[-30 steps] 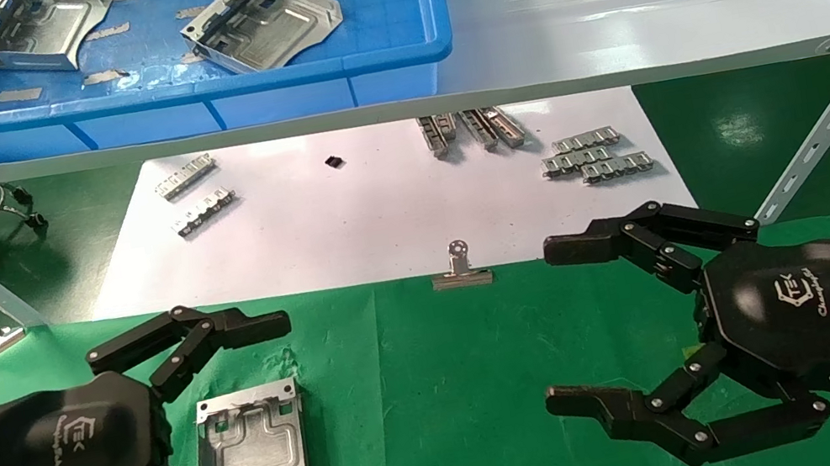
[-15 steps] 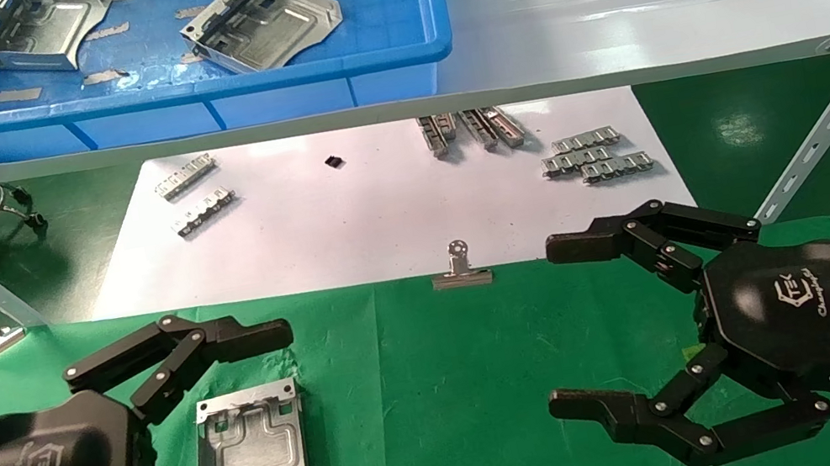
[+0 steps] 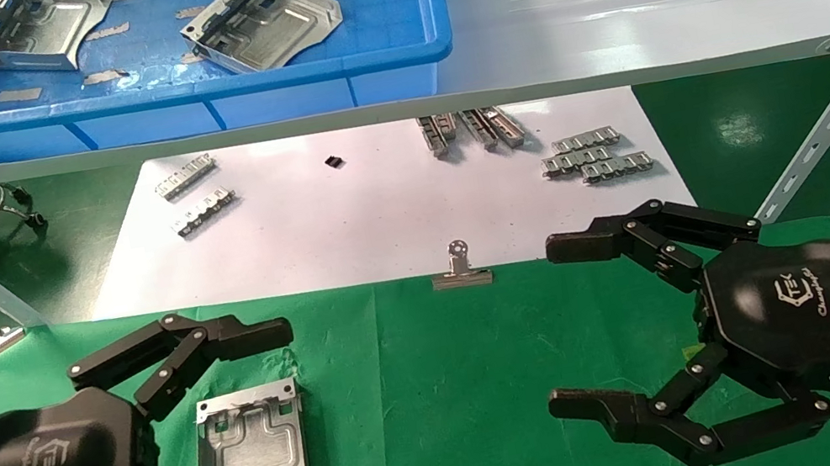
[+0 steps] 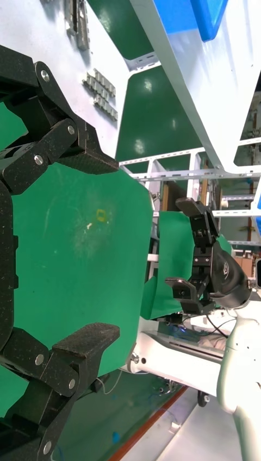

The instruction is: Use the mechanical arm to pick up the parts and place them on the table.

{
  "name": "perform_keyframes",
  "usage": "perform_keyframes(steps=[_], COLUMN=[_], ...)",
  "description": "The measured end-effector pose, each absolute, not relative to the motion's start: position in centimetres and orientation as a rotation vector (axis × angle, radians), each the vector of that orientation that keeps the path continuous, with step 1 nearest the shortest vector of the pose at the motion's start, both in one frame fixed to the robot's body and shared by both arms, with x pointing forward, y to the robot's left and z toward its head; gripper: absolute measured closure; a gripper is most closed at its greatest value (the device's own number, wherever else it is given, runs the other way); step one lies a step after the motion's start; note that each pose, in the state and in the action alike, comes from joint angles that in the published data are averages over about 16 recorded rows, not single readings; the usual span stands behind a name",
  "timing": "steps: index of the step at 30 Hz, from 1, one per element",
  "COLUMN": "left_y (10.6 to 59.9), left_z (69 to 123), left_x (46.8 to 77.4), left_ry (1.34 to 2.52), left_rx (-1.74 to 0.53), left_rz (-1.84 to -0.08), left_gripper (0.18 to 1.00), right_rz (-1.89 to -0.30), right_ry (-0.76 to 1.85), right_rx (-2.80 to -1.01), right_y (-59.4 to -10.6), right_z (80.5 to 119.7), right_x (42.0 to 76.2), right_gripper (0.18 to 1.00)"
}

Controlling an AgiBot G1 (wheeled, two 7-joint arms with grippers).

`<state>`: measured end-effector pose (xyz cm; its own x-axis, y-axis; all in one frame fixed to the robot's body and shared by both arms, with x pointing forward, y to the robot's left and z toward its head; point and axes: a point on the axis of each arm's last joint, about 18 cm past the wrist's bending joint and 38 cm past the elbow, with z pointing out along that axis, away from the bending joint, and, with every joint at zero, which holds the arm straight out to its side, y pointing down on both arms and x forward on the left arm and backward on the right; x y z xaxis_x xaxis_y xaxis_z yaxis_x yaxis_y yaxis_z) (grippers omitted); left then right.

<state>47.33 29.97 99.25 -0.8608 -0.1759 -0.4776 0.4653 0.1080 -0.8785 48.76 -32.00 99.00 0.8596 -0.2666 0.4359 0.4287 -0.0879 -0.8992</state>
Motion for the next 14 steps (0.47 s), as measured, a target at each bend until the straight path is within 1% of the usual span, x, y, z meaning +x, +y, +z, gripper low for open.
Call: perform_keyframes(steps=[14], left_y=[30.00], left_z=[99.23], left_x=[47.45], left_ry=[1.924], left_rx=[0.279], left_rz=[-1.800], left_gripper=[0.183], right_rz=[-0.582], right_ry=[-0.132], right_rx=[-1.555], right_y=[-32.00], right_z=[99.00], right_x=[48.76], right_gripper=[0.178])
